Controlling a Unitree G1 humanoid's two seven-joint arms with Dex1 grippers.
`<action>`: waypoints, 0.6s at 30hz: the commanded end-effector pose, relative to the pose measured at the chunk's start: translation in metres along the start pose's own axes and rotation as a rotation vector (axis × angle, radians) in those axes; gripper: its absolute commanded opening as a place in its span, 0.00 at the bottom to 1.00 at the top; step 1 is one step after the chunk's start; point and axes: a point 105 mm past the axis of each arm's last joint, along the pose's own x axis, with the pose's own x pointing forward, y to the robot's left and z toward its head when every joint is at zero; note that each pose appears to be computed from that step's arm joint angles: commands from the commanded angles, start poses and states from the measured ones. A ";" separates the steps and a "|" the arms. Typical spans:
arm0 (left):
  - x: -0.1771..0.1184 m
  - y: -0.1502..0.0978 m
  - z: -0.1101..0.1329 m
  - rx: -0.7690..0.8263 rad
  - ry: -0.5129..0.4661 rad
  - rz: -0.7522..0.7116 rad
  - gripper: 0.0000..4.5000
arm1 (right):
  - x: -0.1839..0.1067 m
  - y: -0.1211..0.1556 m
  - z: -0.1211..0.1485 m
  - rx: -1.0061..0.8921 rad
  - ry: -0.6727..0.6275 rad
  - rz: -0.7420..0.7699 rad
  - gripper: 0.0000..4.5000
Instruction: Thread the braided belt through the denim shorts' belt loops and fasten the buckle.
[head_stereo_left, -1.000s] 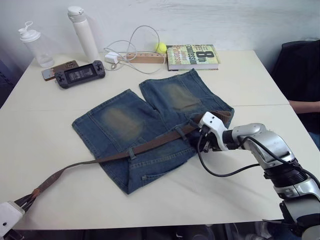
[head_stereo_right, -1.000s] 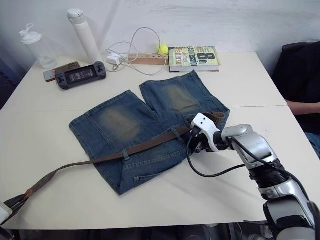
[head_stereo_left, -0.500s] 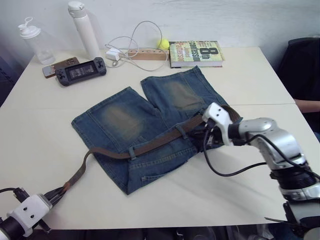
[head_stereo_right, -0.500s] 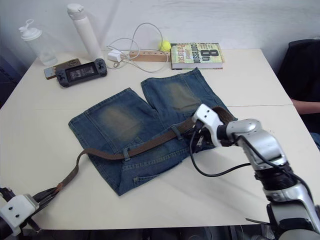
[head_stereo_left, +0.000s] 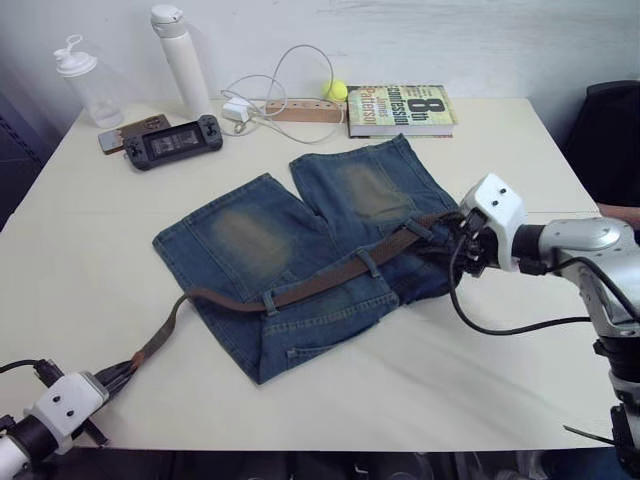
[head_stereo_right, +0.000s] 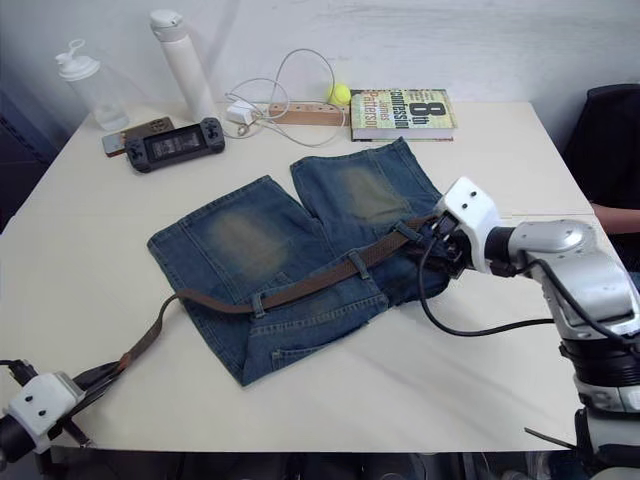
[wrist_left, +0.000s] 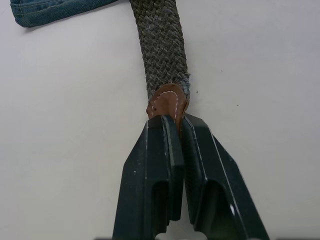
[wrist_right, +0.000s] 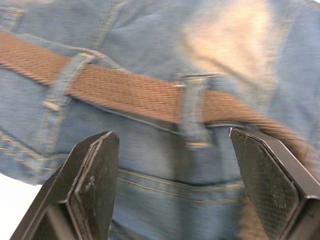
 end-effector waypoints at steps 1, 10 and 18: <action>-0.004 0.000 -0.002 -0.004 0.012 -0.008 0.00 | -0.002 -0.006 0.000 -0.030 0.008 -0.062 0.83; -0.015 -0.002 -0.004 -0.017 0.024 0.015 0.00 | 0.000 -0.023 -0.003 -0.064 0.040 -0.151 0.83; -0.012 -0.005 -0.004 -0.017 0.022 0.021 0.00 | 0.023 -0.023 -0.021 -0.094 0.074 -0.135 0.23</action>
